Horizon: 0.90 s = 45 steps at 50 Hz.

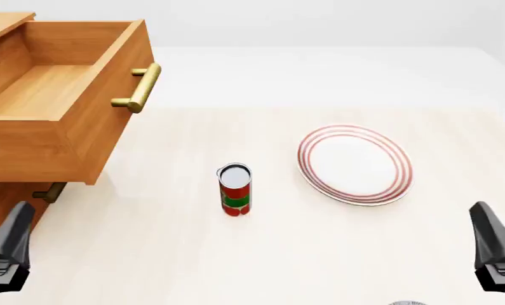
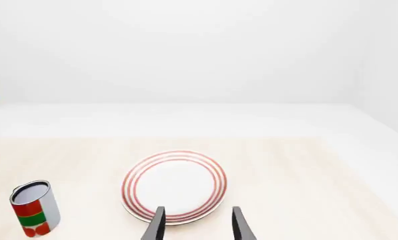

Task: Put the bowl in the top drawer of the cabinet.

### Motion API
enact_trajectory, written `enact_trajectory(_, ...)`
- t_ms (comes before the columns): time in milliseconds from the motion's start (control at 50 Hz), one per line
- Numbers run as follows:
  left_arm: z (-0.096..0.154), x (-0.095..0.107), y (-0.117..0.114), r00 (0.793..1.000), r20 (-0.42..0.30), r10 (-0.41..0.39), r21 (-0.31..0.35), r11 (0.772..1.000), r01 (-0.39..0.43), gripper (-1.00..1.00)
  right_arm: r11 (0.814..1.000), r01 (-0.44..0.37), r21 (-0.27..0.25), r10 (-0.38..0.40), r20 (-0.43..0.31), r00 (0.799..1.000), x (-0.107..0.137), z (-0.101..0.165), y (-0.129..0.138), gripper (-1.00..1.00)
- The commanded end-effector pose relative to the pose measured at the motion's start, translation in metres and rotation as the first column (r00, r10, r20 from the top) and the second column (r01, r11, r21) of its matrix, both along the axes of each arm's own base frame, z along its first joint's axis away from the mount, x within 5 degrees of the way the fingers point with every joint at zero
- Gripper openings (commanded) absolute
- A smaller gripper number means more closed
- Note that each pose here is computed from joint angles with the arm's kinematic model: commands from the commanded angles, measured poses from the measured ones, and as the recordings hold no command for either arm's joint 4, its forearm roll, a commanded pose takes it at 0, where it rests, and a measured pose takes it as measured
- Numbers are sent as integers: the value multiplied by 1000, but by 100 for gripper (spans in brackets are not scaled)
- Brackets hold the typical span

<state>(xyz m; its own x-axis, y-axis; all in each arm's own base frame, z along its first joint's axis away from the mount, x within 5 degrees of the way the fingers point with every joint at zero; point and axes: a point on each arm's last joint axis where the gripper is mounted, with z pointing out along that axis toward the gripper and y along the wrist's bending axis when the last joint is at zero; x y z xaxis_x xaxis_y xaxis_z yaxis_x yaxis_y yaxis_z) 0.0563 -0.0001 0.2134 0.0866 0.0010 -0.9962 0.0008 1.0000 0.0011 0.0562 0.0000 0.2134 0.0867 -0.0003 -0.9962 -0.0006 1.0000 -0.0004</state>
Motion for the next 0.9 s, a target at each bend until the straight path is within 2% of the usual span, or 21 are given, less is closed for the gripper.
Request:
enact_trajectory(20, 0, 0, 0, 1000, -3, -3, 4, 1000, 3, 100, 1000, -8, 1, 8, -1, 1000, 0, 0, 0, 100)
enact_trajectory(420, 0, 0, 0, 1000, -2, -5, 9, 1000, 5, 100, 1000, -13, -3, 13, -1, 1000, 0, 1, 1, 100)
enact_trajectory(440, 1, 0, -1, 1000, 8, -8, 16, 1000, 7, 100, 1000, -13, -3, 13, -1, 1000, 0, 1, 1, 100)
enact_trajectory(460, 4, -1, -2, 999, 37, -26, 49, 998, 24, 100, 1000, -13, -3, 13, -1, 1000, 0, 1, 1, 100)
enact_trajectory(480, 3, -1, -1, 999, 36, -18, 21, 1000, 17, 100, 1000, -13, -3, 13, -1, 1000, 0, 1, 1, 100)
enact_trajectory(540, 2, 0, -1, 999, 26, -20, 23, 1000, 20, 100, 1000, -13, -3, 13, -1, 1000, 0, 1, 1, 100)
enact_trajectory(560, 12, -2, -3, 989, 133, -64, -2, 998, 64, 100, 1000, -6, -5, 6, -2, 1000, 1, 1, 0, 100)
enact_trajectory(580, 2, 0, -1, 1000, 22, -18, 18, 1000, 18, 100, 1000, -13, -3, 13, -1, 1000, 0, 1, 1, 100)
enact_trajectory(620, -1, 0, -1, 1000, -8, -6, 61, 998, 6, 100, 1000, -13, -3, 13, -1, 1000, 0, 1, 1, 100)
enact_trajectory(760, -1, 1, 0, 1000, -7, -2, 32, 999, 2, 100, 1000, -13, -3, 13, -1, 1000, 0, 1, 1, 100)
enact_trajectory(900, -1, 2, -1, 1000, -16, -7, 41, 999, 7, 100, 1000, -13, -3, 13, -1, 1000, 0, 1, 1, 100)
